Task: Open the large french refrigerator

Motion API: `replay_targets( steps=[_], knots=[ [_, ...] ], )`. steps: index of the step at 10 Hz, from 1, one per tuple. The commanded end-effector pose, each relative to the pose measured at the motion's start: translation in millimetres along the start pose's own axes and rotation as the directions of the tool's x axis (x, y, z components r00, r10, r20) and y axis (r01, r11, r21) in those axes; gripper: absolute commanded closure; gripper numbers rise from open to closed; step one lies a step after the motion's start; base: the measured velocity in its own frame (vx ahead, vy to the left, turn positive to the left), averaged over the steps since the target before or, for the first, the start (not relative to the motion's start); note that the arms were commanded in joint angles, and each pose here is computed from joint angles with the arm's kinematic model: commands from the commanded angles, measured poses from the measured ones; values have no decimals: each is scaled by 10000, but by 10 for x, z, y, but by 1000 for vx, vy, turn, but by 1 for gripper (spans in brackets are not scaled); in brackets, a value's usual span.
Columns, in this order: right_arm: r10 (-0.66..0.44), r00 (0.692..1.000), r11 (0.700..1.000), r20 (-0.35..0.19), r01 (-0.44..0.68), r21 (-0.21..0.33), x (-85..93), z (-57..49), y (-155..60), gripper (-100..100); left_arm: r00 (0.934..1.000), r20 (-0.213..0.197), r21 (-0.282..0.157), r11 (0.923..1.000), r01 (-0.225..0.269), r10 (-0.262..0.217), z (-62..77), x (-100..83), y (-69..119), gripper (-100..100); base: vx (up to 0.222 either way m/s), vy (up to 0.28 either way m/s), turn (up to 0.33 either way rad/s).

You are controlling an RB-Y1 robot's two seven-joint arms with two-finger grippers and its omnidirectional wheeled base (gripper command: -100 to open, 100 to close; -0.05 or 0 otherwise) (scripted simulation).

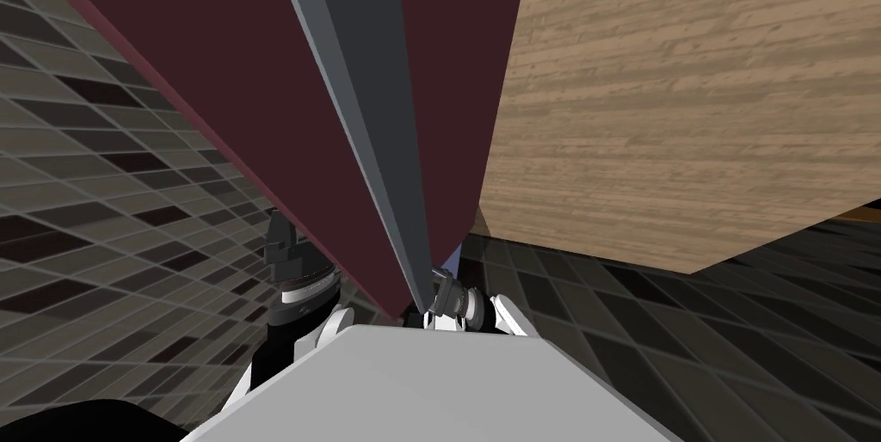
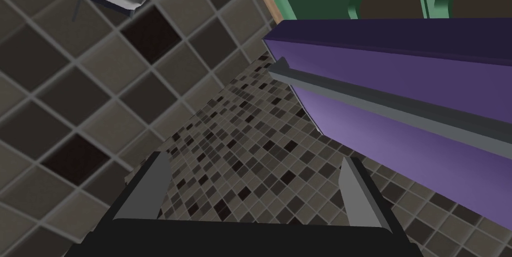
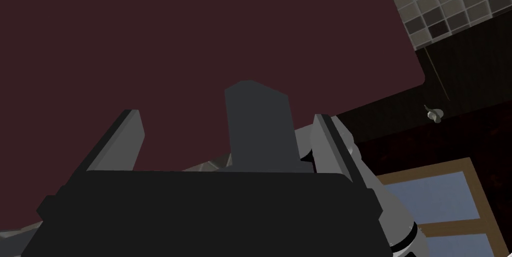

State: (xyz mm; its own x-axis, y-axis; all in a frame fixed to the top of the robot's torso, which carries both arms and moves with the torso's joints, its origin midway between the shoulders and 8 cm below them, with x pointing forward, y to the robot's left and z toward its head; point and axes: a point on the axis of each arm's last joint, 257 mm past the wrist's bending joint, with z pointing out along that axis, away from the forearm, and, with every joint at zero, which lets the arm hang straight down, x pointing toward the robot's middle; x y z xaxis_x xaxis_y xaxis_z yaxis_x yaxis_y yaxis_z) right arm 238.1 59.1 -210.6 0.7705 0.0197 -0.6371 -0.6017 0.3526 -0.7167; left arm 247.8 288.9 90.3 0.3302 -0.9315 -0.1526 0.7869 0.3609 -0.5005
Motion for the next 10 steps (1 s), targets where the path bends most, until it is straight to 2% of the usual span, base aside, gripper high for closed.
replay_targets(
  steps=[1, 2, 10],
  knots=[
    [-82, 9998, 9998, 178, 79, 192, -50, 137, -288, -100, 10000, 0, 0, 10000, 0, 0, 0, 0, 0, 0, -63, 7, 3],
    [-91, 9998, 9998, 160, 87, 205, -50, 168, -364, -100, 10000, 0, 0, 10000, 0, 0, 0, 0, 0, 0, -69, 0, 16],
    [-91, 9998, 9998, 160, 87, 205, -50, 168, -364, -100, 10000, 0, -1, 10000, -1, 1, 0, 0, 0, 0, -3, -3, -2]
  ],
)
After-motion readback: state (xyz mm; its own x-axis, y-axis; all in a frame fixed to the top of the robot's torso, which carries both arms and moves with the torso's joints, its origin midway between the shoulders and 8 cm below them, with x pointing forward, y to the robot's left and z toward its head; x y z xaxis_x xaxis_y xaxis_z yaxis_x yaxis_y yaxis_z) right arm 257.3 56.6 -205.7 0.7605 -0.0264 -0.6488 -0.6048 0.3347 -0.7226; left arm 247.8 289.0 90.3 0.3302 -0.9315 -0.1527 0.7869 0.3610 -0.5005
